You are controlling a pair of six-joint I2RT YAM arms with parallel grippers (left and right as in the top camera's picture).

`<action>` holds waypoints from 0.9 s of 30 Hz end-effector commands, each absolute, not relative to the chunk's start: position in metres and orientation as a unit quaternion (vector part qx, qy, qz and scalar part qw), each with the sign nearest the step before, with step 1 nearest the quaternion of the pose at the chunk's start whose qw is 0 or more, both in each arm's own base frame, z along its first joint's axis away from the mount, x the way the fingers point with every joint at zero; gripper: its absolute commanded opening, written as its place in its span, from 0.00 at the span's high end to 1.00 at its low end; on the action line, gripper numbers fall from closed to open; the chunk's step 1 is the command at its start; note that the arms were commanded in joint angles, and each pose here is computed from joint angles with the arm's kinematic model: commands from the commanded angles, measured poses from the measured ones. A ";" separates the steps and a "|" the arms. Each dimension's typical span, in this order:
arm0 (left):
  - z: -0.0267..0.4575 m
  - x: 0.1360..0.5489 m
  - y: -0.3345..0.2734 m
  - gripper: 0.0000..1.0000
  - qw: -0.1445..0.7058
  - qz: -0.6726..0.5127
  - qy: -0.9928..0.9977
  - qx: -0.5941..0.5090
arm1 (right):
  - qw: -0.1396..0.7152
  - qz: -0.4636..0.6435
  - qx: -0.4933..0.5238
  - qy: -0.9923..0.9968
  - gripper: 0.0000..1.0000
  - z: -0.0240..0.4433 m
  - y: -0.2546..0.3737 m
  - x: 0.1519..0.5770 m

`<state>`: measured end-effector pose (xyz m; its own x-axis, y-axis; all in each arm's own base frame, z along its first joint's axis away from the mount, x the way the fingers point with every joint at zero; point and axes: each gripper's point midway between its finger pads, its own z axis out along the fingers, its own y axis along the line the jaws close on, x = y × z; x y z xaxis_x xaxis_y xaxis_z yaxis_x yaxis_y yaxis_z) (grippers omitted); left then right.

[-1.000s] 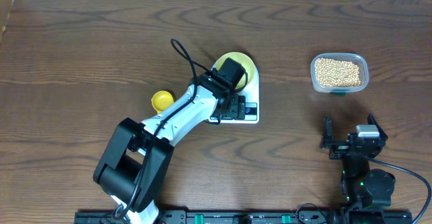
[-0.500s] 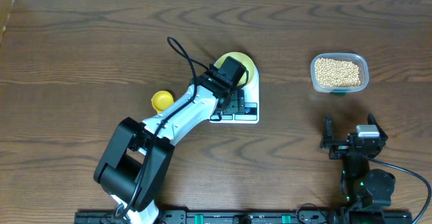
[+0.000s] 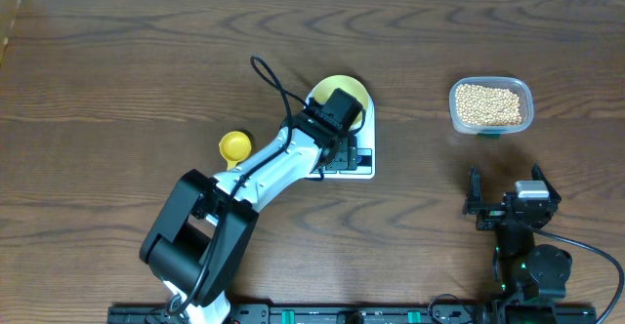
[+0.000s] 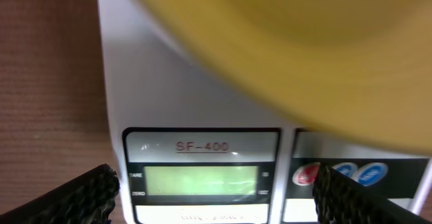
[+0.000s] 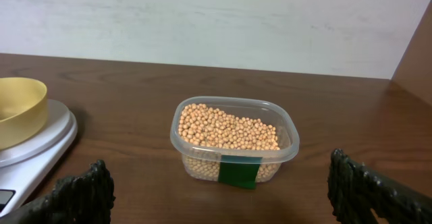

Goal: Scoop item into bowl and weigh 50g on scale

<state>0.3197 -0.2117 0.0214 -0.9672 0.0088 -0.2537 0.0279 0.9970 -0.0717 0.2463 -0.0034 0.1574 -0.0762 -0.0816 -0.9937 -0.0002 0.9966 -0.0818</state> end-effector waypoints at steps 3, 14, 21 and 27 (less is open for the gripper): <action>0.006 0.316 -0.200 0.05 0.129 -0.013 0.992 0.009 | 0.680 -0.031 -0.027 0.732 0.01 0.157 -0.003 0.246; 0.005 0.319 -0.203 0.05 0.138 -0.019 0.990 0.008 | 0.680 -0.031 -0.027 0.732 0.01 0.157 -0.003 0.246; 0.005 0.320 -0.203 0.05 0.139 -0.019 0.990 0.008 | 0.680 -0.031 -0.027 0.732 0.01 0.157 -0.003 0.246; 0.004 0.318 -0.202 0.05 0.135 -0.017 0.991 0.008 | 0.680 -0.031 -0.027 0.732 0.01 0.157 -0.003 0.246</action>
<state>0.3254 -0.2106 0.0161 -0.9562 0.0021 -0.2927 0.0238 0.9972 -0.0704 0.2463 -0.0034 0.1574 -0.0762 -0.0820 -0.9937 -0.0003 0.9966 -0.0822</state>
